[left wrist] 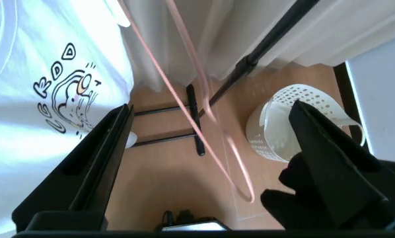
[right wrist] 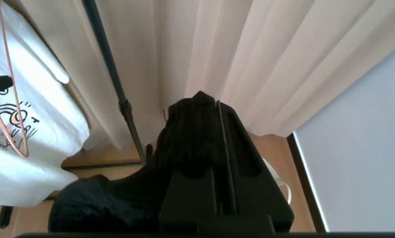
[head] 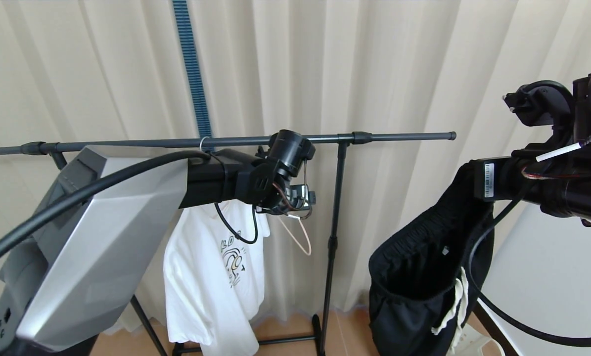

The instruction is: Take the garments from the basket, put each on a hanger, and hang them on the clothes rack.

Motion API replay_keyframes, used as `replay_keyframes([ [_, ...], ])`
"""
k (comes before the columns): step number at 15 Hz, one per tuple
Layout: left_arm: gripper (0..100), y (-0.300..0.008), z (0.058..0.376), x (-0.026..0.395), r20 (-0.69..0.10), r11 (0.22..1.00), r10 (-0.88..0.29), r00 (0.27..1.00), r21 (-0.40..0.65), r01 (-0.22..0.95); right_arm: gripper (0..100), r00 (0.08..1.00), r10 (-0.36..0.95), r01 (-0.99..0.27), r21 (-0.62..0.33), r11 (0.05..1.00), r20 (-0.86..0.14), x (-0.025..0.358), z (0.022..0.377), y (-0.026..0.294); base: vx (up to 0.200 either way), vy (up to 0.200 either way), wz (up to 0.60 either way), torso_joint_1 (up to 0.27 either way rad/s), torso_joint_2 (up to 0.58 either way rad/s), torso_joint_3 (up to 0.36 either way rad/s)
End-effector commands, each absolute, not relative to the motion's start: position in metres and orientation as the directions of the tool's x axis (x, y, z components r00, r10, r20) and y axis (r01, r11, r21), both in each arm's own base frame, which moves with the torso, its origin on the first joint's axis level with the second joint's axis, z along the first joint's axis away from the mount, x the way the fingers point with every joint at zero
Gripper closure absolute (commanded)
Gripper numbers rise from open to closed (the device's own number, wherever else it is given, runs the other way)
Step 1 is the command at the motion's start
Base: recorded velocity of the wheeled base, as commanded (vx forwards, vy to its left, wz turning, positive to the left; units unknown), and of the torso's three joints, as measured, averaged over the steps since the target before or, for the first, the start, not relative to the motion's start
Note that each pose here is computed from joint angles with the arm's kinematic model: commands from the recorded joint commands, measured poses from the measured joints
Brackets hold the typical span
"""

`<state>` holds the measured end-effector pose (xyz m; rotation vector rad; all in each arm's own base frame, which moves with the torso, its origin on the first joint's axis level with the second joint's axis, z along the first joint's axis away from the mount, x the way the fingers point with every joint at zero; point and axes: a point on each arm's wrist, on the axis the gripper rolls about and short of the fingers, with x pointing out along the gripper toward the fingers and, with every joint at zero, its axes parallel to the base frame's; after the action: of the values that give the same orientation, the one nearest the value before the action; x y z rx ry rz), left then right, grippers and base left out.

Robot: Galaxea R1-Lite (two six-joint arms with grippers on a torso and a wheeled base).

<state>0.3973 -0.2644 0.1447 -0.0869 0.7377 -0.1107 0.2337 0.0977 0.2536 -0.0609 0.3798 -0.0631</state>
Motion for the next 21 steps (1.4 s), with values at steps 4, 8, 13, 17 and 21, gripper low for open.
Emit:
replay_keyframes([
  [4,0,-0.267,0.111,0.409,-0.701,0.995,-0.101,0.706,-0.09,0.053,100,0.92,-0.075,0.048,-0.08,0.996,-0.384,0.237,0.249,0.099,0.0,0.0,0.0,0.0,0.0,0.0],
  [8,0,-0.267,0.113,0.417,-0.652,0.991,-0.122,0.748,-0.125,0.053,100,0.919,-0.076,0.048,-0.082,0.995,-0.387,0.236,0.247,0.099,0.0,0.0,0.0,0.0,0.0,0.0],
  [13,0,-0.268,0.112,0.418,-0.641,0.99,-0.125,0.757,-0.127,0.055,100,0.919,-0.076,0.048,-0.082,0.995,-0.387,0.236,0.247,0.099,0.0,0.0,0.0,0.0,0.0,0.0],
  [17,100,-0.27,0.112,0.417,-0.642,0.99,-0.126,0.756,-0.125,0.06,100,0.918,-0.075,0.046,-0.082,0.996,-0.39,0.236,0.246,0.099,0.0,0.0,0.0,0.0,0.0,0.0],
  [21,100,-0.269,0.115,0.417,-0.639,0.99,-0.127,0.759,-0.127,0.059,100,0.918,-0.075,0.046,-0.084,0.995,-0.39,0.236,0.246,0.099,0.0,0.0,0.0,0.0,0.0,0.0],
])
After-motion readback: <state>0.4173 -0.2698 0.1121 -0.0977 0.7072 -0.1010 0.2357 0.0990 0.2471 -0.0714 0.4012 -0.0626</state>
